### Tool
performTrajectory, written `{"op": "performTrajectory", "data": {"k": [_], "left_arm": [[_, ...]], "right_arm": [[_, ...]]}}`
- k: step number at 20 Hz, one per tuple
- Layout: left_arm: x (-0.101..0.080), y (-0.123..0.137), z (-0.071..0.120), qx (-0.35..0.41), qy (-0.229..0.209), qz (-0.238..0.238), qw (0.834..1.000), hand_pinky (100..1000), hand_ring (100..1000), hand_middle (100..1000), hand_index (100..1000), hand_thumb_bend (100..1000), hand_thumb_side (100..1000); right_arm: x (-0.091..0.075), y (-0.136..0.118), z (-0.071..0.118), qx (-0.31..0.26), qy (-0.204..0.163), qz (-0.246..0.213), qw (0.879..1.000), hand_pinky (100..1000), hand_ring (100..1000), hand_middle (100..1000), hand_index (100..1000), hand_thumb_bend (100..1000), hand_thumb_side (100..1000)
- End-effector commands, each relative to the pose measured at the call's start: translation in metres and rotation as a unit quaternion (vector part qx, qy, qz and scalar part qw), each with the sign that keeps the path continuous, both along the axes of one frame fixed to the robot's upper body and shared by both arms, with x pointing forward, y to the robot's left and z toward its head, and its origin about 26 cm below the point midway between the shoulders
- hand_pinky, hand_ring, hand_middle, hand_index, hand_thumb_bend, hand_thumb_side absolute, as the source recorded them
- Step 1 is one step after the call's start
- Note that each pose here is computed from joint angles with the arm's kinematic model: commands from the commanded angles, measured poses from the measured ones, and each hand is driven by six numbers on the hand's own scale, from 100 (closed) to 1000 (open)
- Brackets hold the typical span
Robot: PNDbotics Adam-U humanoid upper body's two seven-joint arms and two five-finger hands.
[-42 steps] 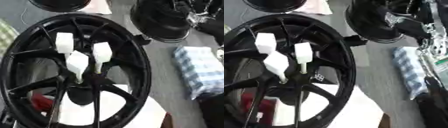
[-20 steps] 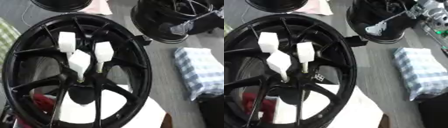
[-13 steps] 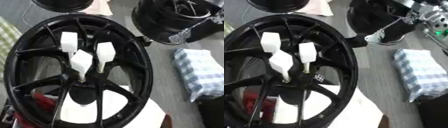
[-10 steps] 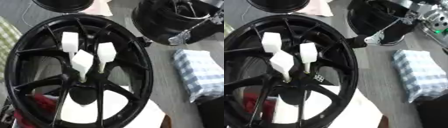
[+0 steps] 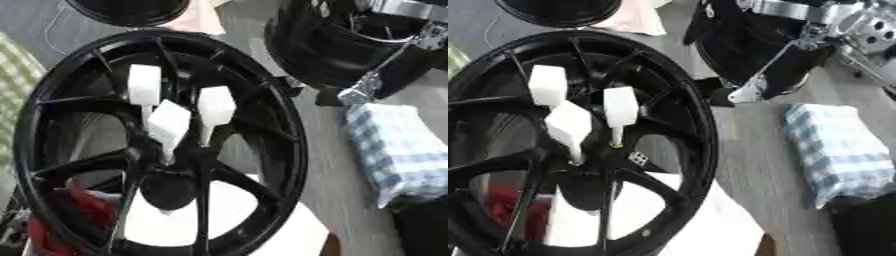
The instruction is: Pull the pin out of the wheel hub.
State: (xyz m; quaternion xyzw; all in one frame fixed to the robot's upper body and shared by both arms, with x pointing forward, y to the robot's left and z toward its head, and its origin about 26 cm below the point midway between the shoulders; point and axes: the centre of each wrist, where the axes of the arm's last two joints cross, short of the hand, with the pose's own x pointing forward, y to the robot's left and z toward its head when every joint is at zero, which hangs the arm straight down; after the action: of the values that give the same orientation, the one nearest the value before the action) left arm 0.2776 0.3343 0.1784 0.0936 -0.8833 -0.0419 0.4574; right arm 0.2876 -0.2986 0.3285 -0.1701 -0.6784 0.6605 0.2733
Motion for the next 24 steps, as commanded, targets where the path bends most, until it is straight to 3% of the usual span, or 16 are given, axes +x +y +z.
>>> {"op": "performTrajectory", "data": {"k": [1,14,24], "left_arm": [[-0.002,0.001,0.011,0.016,-0.011,-0.005,1.000,885,583,511,720,100,759],[-0.002,0.001,0.009,0.017,-0.003,-0.008,1.000,886,585,512,720,100,759],[-0.004,0.002,0.006,0.018,0.005,-0.004,1.000,887,585,513,720,100,762]], "right_arm": [[-0.004,0.004,0.008,-0.011,0.007,0.001,1.000,763,744,666,747,532,201],[0.002,0.041,0.005,0.046,0.031,0.000,0.998,744,740,655,745,524,193],[0.004,0.065,-0.001,0.049,0.110,-0.017,0.993,733,741,650,745,474,139]]}}
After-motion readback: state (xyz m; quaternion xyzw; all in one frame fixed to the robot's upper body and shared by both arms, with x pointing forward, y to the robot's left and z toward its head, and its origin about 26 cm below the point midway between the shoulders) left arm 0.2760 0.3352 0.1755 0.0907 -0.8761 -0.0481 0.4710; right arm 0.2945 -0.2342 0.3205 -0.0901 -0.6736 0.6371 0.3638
